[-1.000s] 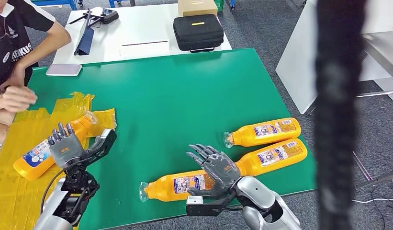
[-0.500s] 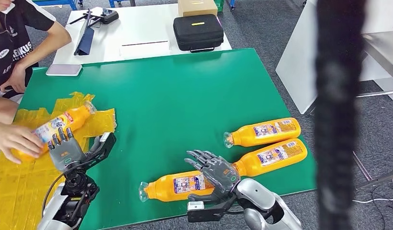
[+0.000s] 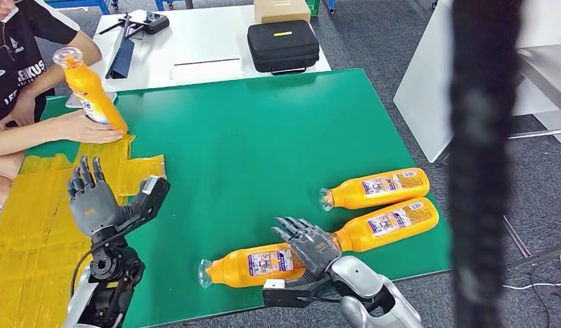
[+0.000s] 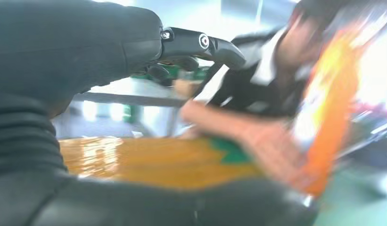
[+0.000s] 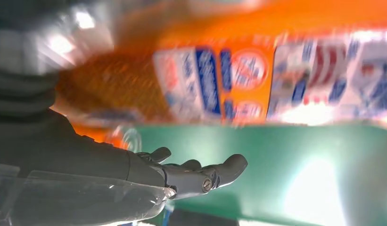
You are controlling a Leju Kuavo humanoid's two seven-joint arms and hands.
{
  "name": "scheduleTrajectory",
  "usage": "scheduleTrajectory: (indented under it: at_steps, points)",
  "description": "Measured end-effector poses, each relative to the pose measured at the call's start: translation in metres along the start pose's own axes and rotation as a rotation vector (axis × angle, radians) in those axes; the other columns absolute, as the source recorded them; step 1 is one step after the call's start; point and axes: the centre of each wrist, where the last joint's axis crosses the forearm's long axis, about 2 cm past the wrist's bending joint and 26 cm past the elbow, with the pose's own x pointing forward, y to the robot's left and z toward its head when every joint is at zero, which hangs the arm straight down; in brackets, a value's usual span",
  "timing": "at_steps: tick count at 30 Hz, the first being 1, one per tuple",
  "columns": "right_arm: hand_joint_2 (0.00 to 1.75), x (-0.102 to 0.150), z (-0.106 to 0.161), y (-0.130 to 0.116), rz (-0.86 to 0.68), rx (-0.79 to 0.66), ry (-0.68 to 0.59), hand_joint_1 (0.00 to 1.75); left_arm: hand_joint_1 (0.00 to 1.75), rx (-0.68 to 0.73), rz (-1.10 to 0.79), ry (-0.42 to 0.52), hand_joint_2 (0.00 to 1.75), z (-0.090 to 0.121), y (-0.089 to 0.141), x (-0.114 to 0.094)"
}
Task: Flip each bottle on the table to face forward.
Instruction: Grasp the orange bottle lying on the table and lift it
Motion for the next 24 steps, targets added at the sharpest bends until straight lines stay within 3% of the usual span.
scheduleTrajectory:
  at_steps: [4, 9, 10, 13, 14, 24]
  points:
    - [1.75, 0.002, -0.007, 0.011, 0.004, 0.037, 0.049, 0.00, 0.00, 0.151, 0.129, -0.081, 1.75, -0.004, 0.035, 0.017]
    - [1.75, 0.005, -0.015, 0.016, 0.008, 0.054, 0.077, 0.00, 0.00, 0.257, 0.207, -0.085, 1.75, -0.006, 0.063, 0.027]
    - [1.75, 0.005, -0.016, 0.017, 0.009, 0.057, 0.081, 0.18, 0.00, 0.268, 0.215, -0.084, 1.75, -0.006, 0.065, 0.028]
    - [1.75, 0.005, -0.018, 0.018, 0.013, 0.057, 0.098, 1.42, 0.00, 0.290, 0.234, -0.092, 1.75, -0.005, 0.071, 0.029]
    - [1.75, 0.005, -0.019, 0.019, 0.011, 0.054, 0.105, 1.66, 0.00, 0.296, 0.240, -0.098, 1.75, -0.004, 0.073, 0.029]
    - [1.75, 0.003, -0.026, 0.020, -0.011, 0.037, 0.131, 1.75, 0.00, 0.336, 0.283, -0.118, 1.75, -0.001, 0.082, 0.029]
